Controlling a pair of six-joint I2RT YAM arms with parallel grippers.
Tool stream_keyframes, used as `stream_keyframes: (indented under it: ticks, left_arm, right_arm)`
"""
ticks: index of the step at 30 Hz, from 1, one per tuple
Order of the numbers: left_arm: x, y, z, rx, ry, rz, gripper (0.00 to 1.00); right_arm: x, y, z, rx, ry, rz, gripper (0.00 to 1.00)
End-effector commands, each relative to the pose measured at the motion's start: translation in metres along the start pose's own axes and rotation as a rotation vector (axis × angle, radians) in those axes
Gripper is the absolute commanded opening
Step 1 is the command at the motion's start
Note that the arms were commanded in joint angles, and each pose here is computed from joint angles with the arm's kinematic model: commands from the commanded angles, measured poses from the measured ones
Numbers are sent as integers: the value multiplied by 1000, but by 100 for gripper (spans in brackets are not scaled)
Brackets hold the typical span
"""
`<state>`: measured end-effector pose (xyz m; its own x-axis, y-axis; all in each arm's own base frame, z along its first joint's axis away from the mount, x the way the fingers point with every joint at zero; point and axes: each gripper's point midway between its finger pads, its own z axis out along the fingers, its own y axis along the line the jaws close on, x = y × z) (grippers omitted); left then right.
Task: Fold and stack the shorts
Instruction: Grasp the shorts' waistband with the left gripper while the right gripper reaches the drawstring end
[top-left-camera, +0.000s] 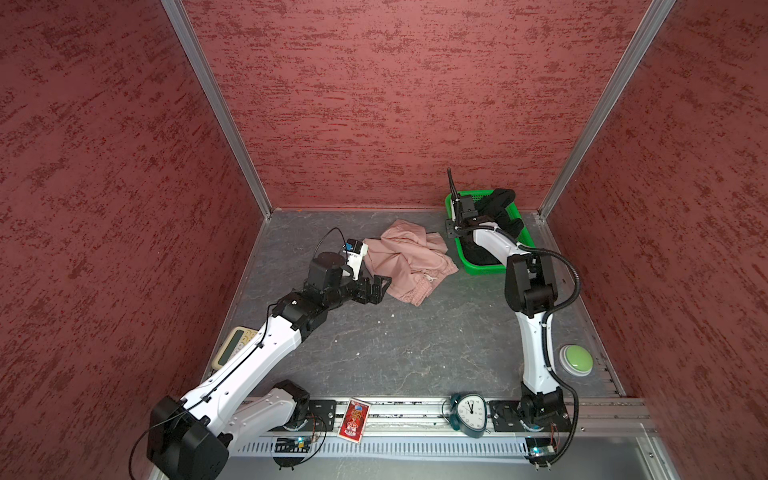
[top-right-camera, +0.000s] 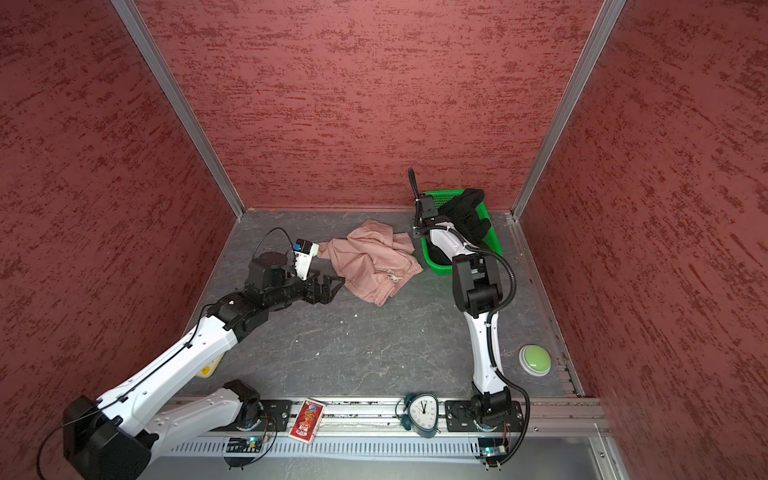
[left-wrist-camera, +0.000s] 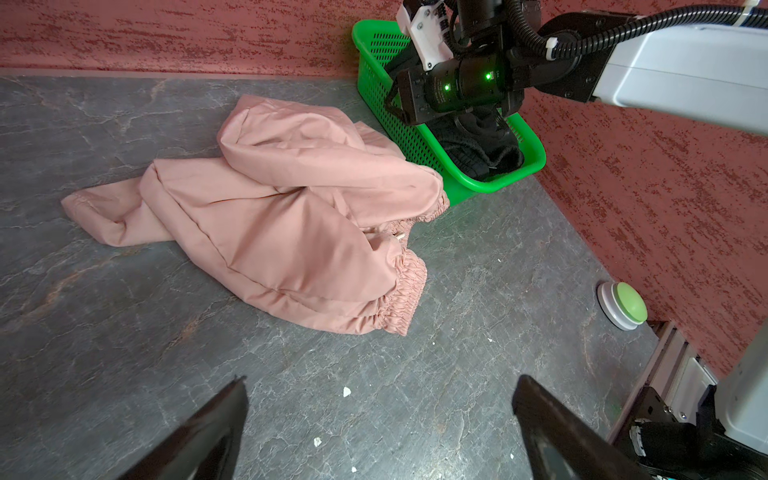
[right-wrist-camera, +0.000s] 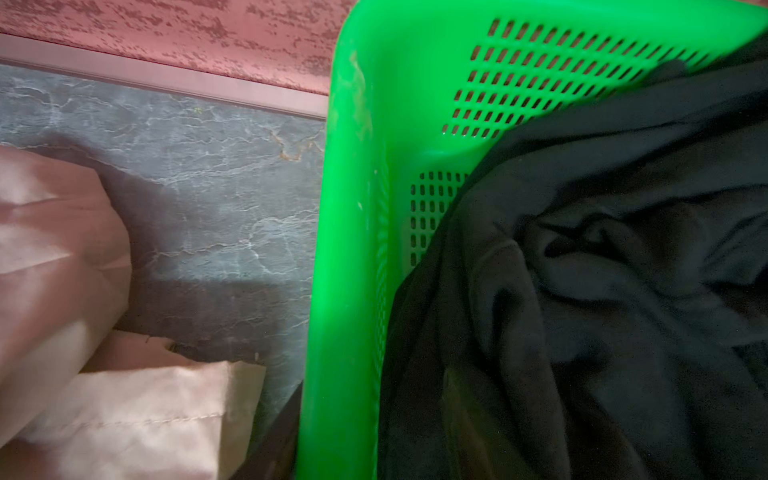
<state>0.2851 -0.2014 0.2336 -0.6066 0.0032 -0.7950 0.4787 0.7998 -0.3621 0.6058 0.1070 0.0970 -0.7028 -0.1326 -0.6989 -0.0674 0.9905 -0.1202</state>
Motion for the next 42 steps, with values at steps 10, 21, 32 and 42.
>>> stream_keyframes:
  ticks: [10,21,32,42]
  left_arm:
    - [38,-38,42,92,180,255,99]
    - [114,-46,131,56,444,533,99]
    - [123,-13,182,-187,399,674,99]
    - [114,-4,201,-264,307,677,91]
  right_arm:
    - [-28,-51,-40,6,-61,69,62]
    - [-45,-4,-202,-400,-310,179,71]
    - [31,-11,-291,-396,-404,252,71]
    - [52,-15,-296,-387,-434,298,70]
